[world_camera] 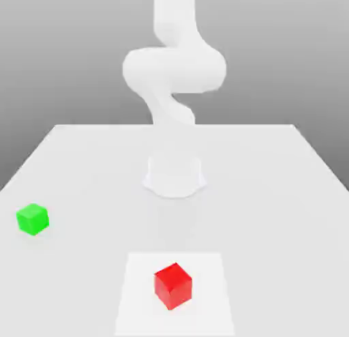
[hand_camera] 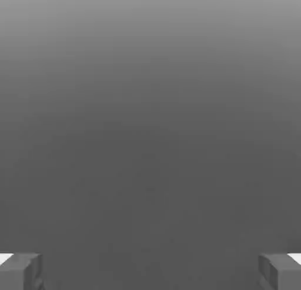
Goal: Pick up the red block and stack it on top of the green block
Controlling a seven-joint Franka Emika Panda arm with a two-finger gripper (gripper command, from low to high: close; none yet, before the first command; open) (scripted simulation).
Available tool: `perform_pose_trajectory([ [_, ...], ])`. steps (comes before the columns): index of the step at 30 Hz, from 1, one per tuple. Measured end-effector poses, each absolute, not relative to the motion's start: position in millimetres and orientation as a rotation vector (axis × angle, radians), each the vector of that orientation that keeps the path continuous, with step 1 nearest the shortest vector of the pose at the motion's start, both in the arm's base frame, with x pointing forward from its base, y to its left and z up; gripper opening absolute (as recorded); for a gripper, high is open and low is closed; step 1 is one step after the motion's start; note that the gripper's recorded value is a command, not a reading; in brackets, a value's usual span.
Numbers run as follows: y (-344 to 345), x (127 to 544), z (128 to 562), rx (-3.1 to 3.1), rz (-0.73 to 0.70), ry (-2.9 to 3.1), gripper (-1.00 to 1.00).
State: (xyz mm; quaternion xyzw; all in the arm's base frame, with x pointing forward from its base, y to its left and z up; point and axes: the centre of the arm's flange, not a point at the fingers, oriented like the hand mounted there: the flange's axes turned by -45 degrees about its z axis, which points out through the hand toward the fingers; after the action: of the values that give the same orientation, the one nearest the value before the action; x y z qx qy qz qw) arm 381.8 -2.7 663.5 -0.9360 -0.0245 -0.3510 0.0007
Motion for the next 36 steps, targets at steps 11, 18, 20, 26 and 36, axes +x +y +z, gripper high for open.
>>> perform_pose_trajectory([
  [11, -0.4, 461.9, 426.5, -3.055, -0.55, -0.527, 0.0],
  [18, 0.7, 444.9, 279.4, -3.035, -0.191, -0.807, 0.0],
  [20, -0.4, 431.5, 240.8, -3.016, -0.087, -0.885, 0.0],
  [26, -2.6, 419.7, 163.4, -2.996, -0.002, -0.949, 0.0],
  [36, -2.5, 418.9, 154.7, -2.995, 0.002, -0.948, -1.0],
])
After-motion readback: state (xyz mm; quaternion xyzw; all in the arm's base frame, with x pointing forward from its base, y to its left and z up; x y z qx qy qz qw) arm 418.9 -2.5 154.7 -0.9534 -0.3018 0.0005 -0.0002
